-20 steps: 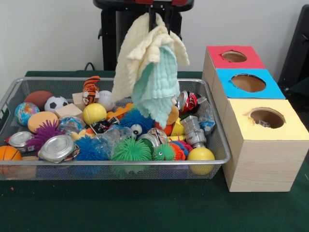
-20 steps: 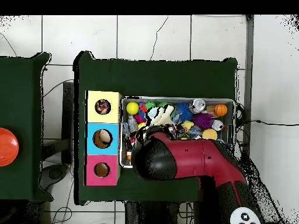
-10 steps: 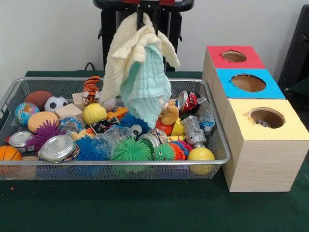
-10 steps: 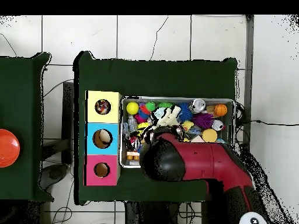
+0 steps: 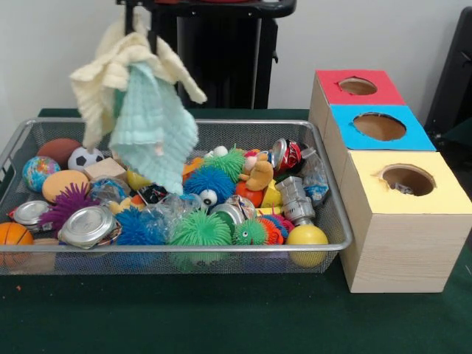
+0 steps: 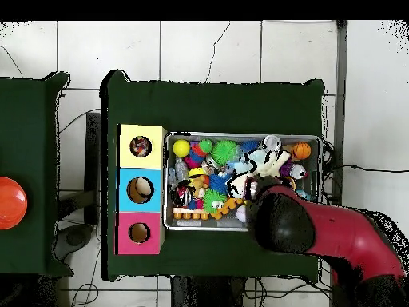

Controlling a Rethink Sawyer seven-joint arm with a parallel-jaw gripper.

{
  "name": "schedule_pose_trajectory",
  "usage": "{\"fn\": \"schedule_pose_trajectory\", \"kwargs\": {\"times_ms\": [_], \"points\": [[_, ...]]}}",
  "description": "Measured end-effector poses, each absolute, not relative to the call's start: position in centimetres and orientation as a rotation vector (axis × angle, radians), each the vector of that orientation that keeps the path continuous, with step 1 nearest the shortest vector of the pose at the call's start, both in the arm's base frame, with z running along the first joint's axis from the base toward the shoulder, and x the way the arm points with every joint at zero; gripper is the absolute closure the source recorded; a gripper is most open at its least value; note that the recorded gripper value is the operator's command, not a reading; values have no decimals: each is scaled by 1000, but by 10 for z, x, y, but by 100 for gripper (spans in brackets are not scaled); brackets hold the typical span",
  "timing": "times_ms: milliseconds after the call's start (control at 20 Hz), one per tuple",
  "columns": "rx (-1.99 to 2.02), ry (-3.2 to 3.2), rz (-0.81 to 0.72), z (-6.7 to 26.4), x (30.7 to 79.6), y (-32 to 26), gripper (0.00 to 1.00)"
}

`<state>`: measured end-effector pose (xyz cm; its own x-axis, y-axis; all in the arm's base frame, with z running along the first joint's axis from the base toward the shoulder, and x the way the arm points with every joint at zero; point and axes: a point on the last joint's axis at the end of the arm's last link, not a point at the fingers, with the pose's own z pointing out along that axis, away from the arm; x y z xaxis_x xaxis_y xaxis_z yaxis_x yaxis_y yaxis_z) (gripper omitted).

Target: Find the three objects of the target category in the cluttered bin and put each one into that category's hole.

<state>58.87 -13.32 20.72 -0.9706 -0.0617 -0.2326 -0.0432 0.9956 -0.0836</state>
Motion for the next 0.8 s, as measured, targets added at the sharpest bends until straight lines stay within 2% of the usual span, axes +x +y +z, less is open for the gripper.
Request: {"fn": "schedule_pose_trajectory", "kwargs": {"times_ms": [450, 800], "points": [[76, 2877, -81, 203, 590, -204, 100], [80, 2855, -44, 196, 603, -218, 100]]}}
